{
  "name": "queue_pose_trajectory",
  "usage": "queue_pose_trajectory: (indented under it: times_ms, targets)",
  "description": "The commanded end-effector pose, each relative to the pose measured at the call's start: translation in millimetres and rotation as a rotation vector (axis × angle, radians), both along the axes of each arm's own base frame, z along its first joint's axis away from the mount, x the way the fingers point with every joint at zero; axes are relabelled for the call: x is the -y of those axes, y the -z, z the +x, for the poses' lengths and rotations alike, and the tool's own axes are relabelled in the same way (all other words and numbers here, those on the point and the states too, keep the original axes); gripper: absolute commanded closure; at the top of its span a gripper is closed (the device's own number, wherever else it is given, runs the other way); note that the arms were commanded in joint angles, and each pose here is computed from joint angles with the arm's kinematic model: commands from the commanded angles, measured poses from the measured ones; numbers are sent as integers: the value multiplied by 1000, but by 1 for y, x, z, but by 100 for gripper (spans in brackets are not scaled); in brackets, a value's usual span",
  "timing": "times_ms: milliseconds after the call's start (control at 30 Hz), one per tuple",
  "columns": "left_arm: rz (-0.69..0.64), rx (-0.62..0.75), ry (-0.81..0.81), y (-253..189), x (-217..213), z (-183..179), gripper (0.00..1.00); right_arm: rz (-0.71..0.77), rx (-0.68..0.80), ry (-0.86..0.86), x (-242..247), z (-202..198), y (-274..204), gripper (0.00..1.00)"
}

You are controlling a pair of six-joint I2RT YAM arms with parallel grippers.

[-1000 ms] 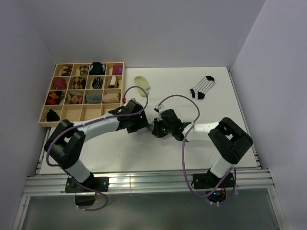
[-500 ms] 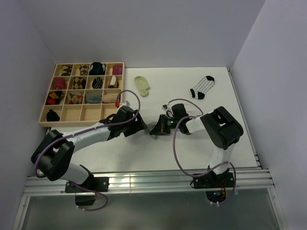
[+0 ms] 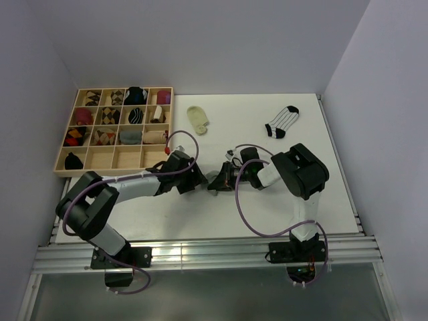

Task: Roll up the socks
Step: Roll the sock at the center of the board.

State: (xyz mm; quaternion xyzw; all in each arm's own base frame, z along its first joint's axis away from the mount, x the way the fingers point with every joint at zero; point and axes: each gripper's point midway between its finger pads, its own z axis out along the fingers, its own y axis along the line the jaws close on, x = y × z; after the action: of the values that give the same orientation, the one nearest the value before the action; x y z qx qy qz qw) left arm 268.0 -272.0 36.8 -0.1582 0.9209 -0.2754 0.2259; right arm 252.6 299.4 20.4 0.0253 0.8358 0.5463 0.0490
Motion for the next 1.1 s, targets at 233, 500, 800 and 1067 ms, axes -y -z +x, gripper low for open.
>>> queue_pose_trajectory:
  times_ms: [233,500,800,1067]
  targets:
    - [1,22,0,4,13,20,38,-12,-32,17,4,0,13,100]
    - [77,-27,-15,23,4,17,73,-28,24,23,6,5,5,100]
    - [184,-58,36,19,-2,18,100,-238,332,31,19,15,-29,60]
    - [279,-86,151,15,3,24,100,-625,792,71,29,21,-64,55]
